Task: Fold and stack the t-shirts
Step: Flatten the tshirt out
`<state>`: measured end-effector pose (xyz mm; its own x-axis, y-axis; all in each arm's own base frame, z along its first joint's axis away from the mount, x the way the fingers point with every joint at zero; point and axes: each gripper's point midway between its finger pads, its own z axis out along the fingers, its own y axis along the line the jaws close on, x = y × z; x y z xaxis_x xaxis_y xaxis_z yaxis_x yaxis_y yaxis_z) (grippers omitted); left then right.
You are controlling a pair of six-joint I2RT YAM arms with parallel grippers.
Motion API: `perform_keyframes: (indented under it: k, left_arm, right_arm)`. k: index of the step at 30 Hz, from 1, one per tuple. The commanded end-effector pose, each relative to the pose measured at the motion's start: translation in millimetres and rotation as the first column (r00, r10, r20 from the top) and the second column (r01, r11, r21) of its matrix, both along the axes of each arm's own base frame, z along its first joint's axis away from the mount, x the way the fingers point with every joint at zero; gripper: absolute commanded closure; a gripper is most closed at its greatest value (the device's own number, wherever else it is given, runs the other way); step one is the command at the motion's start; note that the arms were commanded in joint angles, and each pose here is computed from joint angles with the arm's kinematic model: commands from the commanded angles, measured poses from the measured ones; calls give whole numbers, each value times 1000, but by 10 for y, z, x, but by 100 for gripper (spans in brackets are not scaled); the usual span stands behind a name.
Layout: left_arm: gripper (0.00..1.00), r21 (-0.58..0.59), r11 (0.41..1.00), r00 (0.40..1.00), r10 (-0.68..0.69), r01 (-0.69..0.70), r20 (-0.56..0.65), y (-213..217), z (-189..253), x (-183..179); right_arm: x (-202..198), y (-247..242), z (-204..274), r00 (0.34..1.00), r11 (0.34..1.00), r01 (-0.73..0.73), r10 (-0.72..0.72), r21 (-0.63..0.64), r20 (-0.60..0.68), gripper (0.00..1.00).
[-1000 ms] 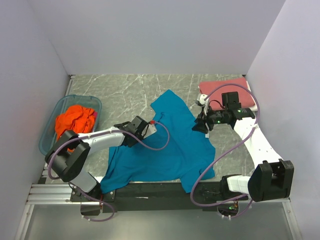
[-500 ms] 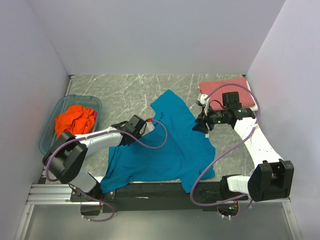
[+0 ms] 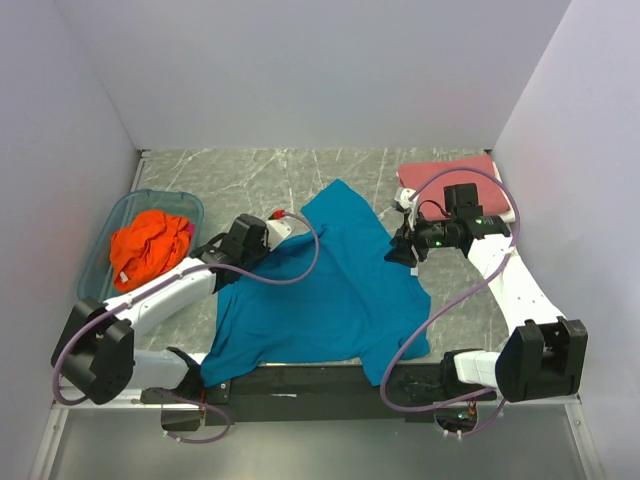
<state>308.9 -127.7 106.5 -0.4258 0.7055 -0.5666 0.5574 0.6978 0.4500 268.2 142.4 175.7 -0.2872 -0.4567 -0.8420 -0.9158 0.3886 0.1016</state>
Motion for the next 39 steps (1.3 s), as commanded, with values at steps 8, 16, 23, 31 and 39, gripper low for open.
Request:
perform_keyframes:
  k: [8, 16, 23, 31, 39]
  left_arm:
    - [99, -123, 988, 992, 102, -93, 75, 55, 169, 634]
    - [44, -424, 638, 666, 739, -643, 103, 983, 674, 1474]
    - [41, -472, 625, 760, 627, -622, -171, 824, 679, 1220]
    - [45, -504, 688, 851, 381, -523, -362, 326, 404, 630]
    - [49, -208, 758, 764, 519, -619, -383, 246, -225, 434]
  right_arm:
    - [46, -9, 22, 1000, 1000, 11, -11, 11, 3, 46]
    - [33, -7, -8, 1000, 1000, 7, -7, 11, -11, 46]
    - [43, 4, -38, 1000, 1000, 0, 0, 10, -21, 46]
    - [34, 22, -91, 998, 1000, -12, 13, 17, -66, 46]
    - [27, 18, -69, 998, 1000, -8, 9, 16, -56, 46]
